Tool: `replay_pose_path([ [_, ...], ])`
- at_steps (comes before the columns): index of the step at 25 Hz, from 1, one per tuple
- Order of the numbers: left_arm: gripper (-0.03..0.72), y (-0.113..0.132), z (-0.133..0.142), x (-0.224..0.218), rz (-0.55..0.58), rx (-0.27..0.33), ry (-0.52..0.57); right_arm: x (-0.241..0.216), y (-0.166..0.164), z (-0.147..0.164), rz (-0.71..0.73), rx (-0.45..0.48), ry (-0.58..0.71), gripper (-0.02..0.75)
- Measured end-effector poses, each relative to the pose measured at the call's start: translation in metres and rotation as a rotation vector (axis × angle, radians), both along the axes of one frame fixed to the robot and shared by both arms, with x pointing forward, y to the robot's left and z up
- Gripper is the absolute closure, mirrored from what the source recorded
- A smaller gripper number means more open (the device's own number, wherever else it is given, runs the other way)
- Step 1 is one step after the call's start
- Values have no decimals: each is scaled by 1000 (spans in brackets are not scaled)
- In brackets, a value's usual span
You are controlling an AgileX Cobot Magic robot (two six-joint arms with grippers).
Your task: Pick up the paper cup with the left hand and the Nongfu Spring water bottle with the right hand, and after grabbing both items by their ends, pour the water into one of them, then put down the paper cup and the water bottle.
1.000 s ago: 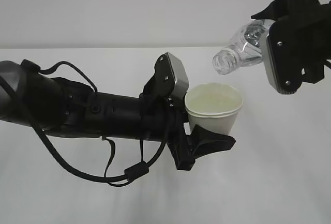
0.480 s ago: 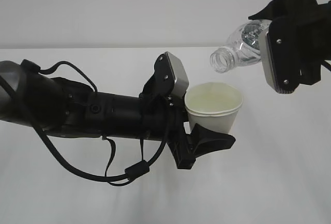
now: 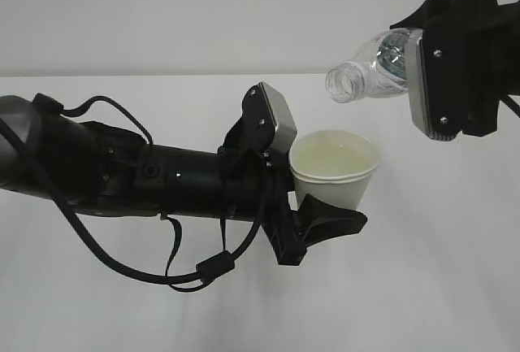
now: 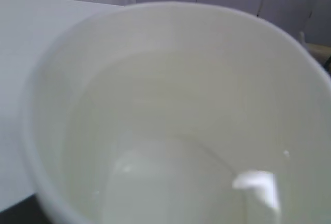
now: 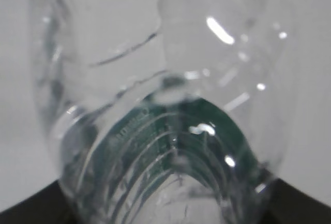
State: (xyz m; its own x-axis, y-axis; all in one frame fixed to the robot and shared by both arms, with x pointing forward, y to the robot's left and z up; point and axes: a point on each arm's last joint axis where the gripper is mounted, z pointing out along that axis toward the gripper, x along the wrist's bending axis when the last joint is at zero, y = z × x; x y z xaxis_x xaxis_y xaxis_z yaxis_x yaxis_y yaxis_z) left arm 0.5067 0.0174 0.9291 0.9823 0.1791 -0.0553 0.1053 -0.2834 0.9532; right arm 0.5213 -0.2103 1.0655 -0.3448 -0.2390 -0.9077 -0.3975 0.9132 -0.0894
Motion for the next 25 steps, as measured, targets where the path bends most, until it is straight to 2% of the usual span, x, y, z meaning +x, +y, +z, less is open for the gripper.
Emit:
replay_pose_path([
  [13,225,0,0,0,5,1,1,0,1,0,-88,193,76,309],
  [25,225,0,0,0,5,1,1,0,1,0,-202,429,169,309],
])
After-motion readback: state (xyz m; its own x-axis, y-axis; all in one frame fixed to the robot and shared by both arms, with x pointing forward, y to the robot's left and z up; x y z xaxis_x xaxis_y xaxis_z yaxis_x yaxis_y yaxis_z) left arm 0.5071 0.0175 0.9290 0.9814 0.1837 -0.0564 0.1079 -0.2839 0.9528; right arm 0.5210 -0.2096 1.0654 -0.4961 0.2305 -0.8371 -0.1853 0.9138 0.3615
